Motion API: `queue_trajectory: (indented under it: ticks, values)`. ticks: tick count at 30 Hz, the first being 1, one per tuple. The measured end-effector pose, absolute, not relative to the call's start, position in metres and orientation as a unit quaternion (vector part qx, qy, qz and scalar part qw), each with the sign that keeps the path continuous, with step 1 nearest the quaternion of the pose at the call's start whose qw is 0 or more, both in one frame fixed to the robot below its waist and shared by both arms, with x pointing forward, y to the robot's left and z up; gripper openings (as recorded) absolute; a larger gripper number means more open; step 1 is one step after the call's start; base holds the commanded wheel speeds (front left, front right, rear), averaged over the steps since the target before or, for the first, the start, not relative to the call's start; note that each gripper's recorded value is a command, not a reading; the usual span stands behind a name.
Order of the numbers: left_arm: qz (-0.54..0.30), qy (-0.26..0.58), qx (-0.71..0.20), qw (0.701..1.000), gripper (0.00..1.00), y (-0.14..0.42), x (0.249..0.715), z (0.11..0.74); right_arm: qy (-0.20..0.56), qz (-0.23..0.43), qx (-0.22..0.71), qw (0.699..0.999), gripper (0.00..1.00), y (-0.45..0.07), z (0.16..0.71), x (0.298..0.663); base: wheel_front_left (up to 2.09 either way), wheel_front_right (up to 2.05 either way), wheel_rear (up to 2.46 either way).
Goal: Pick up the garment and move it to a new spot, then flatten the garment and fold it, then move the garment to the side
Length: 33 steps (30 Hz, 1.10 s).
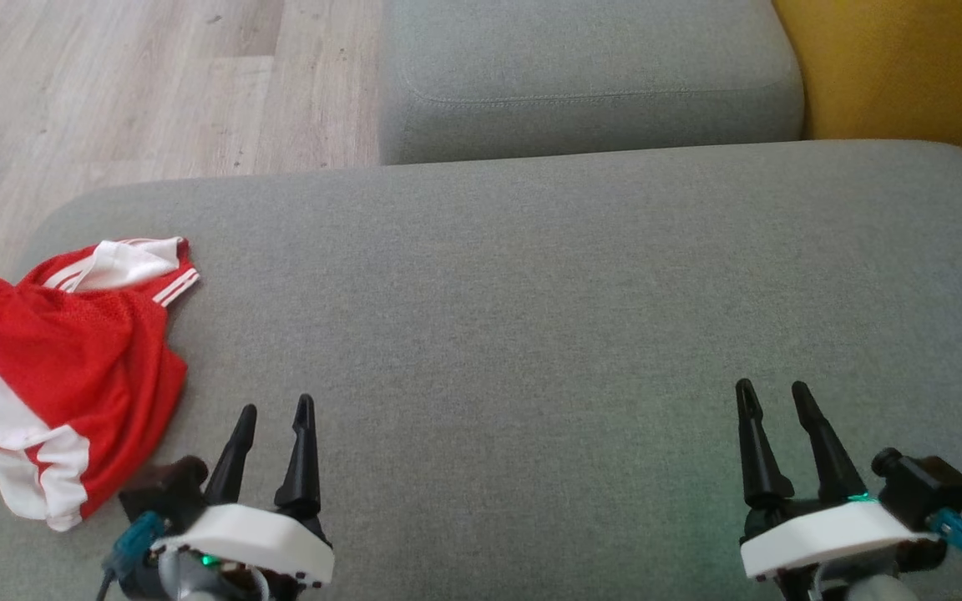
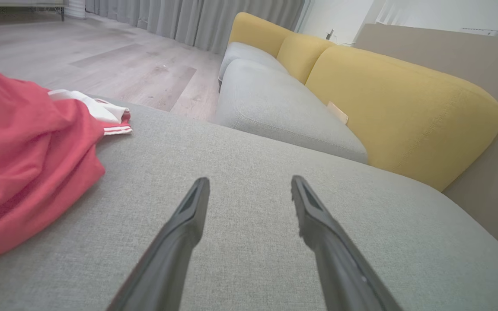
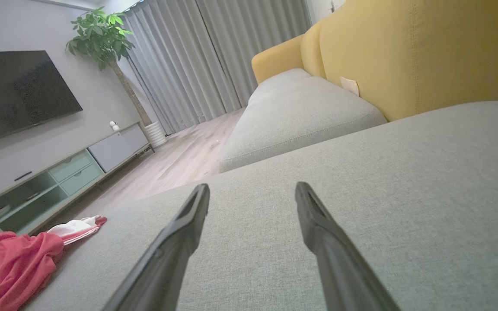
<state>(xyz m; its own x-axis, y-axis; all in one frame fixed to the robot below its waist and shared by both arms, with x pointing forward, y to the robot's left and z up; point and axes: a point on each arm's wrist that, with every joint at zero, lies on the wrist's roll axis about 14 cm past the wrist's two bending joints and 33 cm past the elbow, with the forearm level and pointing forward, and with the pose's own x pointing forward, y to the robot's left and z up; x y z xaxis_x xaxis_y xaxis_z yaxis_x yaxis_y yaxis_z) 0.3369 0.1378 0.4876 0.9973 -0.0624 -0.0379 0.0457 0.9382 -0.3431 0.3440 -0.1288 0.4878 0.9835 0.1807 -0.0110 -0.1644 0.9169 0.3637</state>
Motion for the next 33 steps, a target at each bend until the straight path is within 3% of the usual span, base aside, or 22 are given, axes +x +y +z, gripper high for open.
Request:
queue_trajectory:
  ticks: [33]
  values:
    - [-0.053, -0.057, 0.013, 0.997, 1.00, 0.124, 0.329, 0.516, -0.049, 0.115, 0.034, 0.992, 1.00, -0.124, 0.514, 0.338, 0.00, 0.00, 0.00]
